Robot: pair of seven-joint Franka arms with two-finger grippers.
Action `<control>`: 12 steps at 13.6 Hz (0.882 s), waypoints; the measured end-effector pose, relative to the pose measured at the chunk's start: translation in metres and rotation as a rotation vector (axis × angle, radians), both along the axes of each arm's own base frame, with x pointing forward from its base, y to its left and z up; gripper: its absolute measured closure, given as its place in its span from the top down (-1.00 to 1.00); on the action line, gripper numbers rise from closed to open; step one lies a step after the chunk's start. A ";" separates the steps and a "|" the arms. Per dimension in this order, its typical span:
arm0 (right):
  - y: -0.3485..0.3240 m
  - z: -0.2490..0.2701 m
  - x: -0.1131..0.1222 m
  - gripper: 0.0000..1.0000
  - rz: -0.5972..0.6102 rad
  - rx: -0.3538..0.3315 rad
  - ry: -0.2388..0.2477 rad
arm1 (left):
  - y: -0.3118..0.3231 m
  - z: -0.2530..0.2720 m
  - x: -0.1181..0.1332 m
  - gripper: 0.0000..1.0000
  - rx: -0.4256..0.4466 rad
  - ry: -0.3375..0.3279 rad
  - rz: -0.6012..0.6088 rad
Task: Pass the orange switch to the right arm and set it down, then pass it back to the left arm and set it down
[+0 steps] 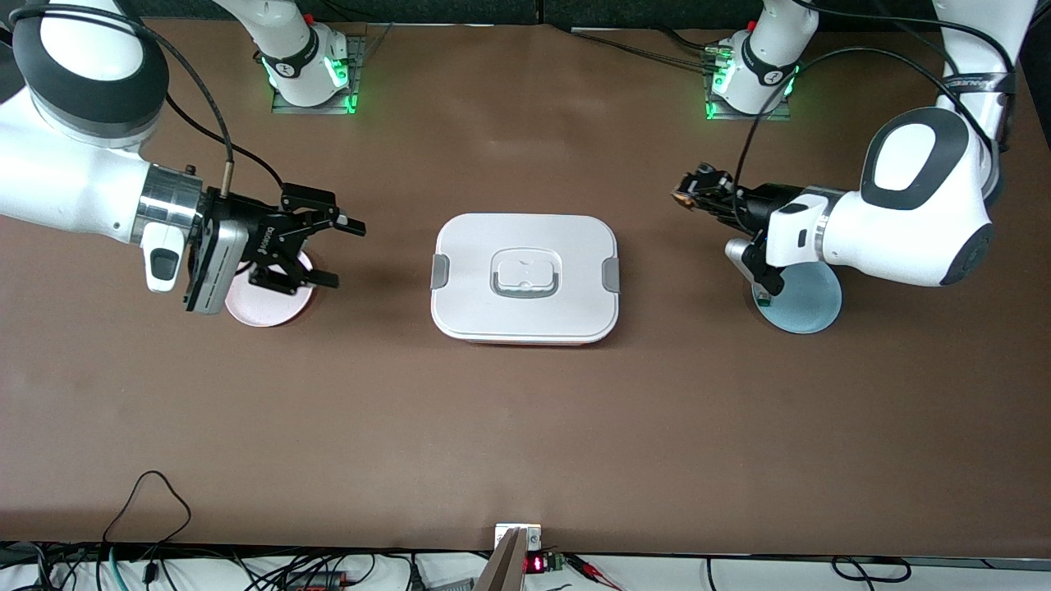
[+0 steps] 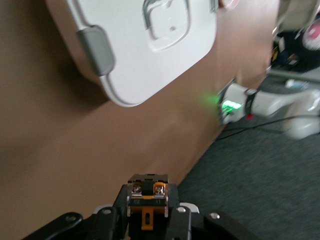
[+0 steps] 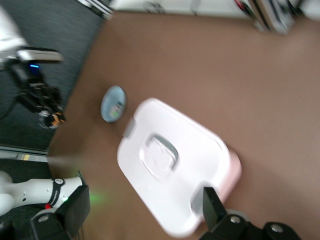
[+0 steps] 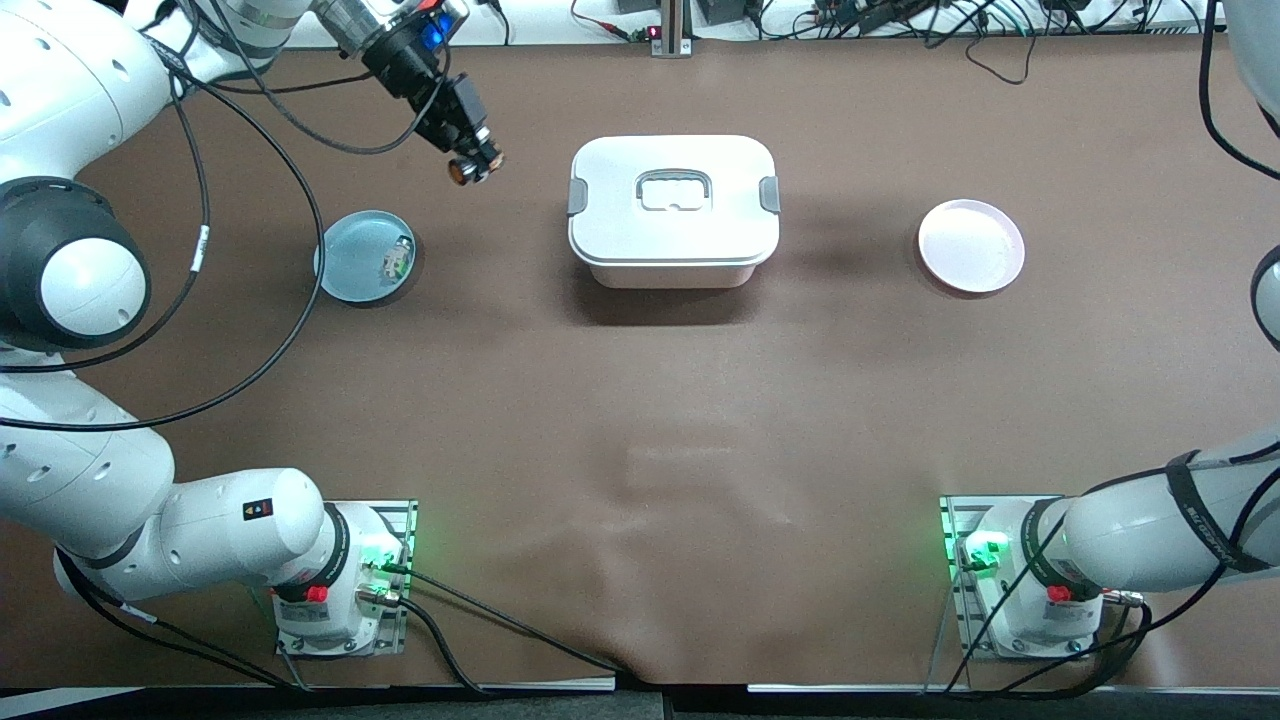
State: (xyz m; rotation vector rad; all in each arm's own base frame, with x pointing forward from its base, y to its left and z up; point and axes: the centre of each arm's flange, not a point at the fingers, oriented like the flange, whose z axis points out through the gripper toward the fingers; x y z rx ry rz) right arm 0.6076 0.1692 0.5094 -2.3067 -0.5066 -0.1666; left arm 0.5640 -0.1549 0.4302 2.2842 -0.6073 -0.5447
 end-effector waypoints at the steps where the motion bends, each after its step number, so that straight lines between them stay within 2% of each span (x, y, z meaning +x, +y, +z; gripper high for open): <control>1: -0.005 -0.003 -0.004 1.00 -0.037 -0.066 0.076 | 0.009 -0.005 -0.001 -0.34 0.024 -0.041 -0.069; 3: -0.011 -0.008 -0.012 1.00 -0.152 -0.191 0.255 | 0.025 -0.012 0.000 -0.34 0.072 -0.123 -0.219; 4: -0.015 -0.010 -0.017 1.00 -0.214 -0.267 0.329 | 0.032 -0.016 0.000 -0.34 0.090 -0.161 -0.301; 5: -0.021 -0.011 -0.022 1.00 -0.258 -0.371 0.374 | 0.038 -0.018 0.001 -0.34 0.101 -0.198 -0.379; 6: -0.028 -0.011 -0.026 1.00 -0.279 -0.479 0.397 | 0.045 -0.020 0.004 -0.34 0.106 -0.240 -0.455; 8: -0.044 -0.004 -0.035 1.00 -0.282 -0.672 0.420 | 0.065 -0.030 0.012 -0.34 0.092 -0.325 -0.584; 10: -0.065 0.017 -0.035 1.00 -0.290 -0.869 0.358 | 0.094 -0.052 0.018 -0.34 0.070 -0.397 -0.696; 11: -0.073 0.033 -0.033 1.00 -0.306 -0.925 0.323 | 0.109 -0.066 0.020 -0.34 0.065 -0.426 -0.747; 12: -0.083 0.050 -0.030 1.00 -0.338 -0.945 0.295 | 0.125 -0.081 0.021 -0.34 0.055 -0.451 -0.789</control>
